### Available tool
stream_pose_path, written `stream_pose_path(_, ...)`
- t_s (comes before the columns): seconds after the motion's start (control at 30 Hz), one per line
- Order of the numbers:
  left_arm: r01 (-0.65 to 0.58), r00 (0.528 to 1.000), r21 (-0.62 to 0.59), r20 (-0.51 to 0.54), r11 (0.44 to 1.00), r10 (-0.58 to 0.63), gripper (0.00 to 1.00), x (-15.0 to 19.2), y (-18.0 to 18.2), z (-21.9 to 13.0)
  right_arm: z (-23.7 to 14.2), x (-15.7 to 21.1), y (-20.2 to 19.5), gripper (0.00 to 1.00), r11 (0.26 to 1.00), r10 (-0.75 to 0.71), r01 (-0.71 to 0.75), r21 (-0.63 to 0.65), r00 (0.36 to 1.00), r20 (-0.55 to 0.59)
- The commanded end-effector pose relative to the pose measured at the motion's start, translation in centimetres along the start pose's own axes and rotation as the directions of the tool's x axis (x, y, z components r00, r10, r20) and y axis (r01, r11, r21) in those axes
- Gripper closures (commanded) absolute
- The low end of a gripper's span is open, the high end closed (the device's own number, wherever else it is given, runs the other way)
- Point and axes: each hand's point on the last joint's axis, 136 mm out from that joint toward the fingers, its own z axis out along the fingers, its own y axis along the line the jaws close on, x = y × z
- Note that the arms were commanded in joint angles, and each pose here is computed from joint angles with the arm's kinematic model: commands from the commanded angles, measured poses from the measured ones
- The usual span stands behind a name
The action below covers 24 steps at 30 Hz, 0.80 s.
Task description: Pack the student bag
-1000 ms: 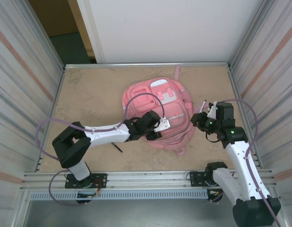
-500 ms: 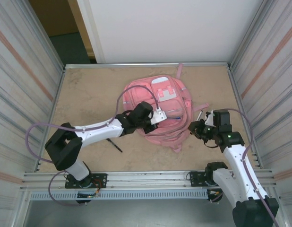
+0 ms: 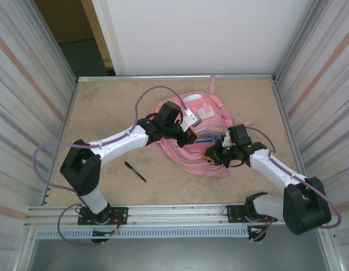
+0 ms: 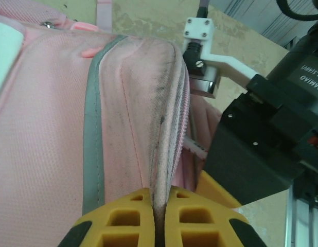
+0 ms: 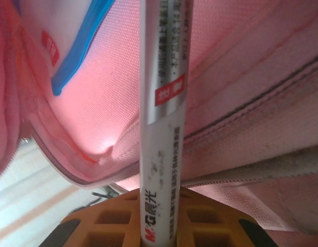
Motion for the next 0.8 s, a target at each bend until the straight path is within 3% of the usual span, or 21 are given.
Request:
stream_pose_path(0.0, -0.057, 0.992, 0.231, 0.121, 0.971, 0.029, 1.0, -3.9, -5.7, -1.0, -0.8, -4.2, 4.3, 0.96, 0.992, 0.055, -0.035, -0.121, 0.984, 0.168)
stream_pose_path(0.17, -0.071, 0.99, 0.244, 0.139, 0.967, 0.037, 1.0, -4.0, -6.2, -0.7, -0.3, -5.3, 5.4, 0.96, 0.978, 0.153, -0.126, -0.165, 0.975, 0.164)
stream_pose_path(0.37, -0.074, 0.992, 0.214, 0.119, 0.974, 0.049, 1.0, -3.4, -5.6, -0.2, -1.2, -5.3, 5.6, 0.91, 0.978, 0.166, -0.138, -0.158, 0.969, 0.181)
stream_pose_path(0.57, -0.058, 0.996, 0.199, 0.072, 0.978, 0.045, 1.0, -1.7, -4.6, 0.5, -1.1, -4.2, 6.2, 0.91, 0.981, 0.139, -0.124, -0.152, 0.986, 0.092)
stream_pose_path(0.77, -0.029, 0.998, 0.161, 0.06, 0.986, 0.019, 1.0, -1.5, -3.0, 0.5, -2.5, -3.2, 5.3, 0.87, 0.999, 0.014, -0.011, -0.034, 0.996, 0.085)
